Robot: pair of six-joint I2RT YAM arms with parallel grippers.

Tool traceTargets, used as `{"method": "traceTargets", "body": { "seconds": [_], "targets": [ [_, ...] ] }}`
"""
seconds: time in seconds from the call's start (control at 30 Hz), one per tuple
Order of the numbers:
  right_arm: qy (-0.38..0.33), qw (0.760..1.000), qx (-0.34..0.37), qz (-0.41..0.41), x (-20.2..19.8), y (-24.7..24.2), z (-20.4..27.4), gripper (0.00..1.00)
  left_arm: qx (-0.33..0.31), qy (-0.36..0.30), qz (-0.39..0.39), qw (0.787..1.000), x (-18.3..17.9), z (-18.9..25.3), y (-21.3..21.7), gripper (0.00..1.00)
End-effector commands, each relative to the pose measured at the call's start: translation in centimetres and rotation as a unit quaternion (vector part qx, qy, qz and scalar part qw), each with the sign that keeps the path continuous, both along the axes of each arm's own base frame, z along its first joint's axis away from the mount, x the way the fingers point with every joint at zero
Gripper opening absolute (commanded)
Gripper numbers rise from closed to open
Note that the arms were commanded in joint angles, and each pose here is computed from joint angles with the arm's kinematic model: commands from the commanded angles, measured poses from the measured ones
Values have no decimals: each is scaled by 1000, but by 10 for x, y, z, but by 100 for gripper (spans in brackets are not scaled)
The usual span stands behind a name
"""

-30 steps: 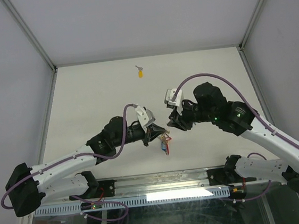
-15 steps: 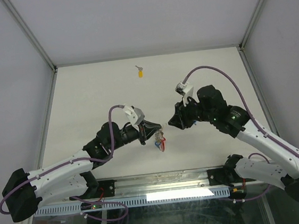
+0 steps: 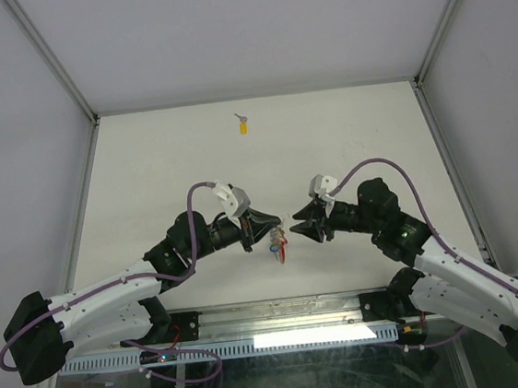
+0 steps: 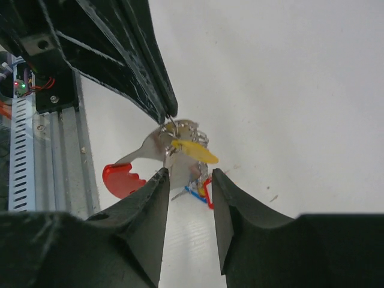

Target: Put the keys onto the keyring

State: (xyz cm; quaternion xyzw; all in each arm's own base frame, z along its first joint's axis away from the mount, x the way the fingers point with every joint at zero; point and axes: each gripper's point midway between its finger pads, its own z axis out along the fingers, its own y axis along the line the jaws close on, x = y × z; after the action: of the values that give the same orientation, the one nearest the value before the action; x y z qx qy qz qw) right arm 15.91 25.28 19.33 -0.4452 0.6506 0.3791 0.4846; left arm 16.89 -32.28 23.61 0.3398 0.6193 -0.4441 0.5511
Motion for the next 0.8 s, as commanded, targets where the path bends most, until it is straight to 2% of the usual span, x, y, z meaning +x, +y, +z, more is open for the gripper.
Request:
{"method": "traceTargets", "body": {
  "seconds": [0.0, 0.23, 0.53, 0.77],
  "targets": [
    [-157, 984, 47, 63, 2, 14, 55, 36, -43, -39, -29, 998, -5, 35, -6, 0],
    [-125, 982, 35, 138, -18, 23, 52, 33, -41, -45, -52, 997, -12, 37, -8, 0],
    [-106, 982, 29, 155, -18, 29, 52, 26, -39, -47, -61, 996, -15, 36, -9, 0],
    [-82, 983, 13, 163, -21, 29, 46, 26, -37, -49, -61, 996, -15, 36, -8, 0]
  ]
}}
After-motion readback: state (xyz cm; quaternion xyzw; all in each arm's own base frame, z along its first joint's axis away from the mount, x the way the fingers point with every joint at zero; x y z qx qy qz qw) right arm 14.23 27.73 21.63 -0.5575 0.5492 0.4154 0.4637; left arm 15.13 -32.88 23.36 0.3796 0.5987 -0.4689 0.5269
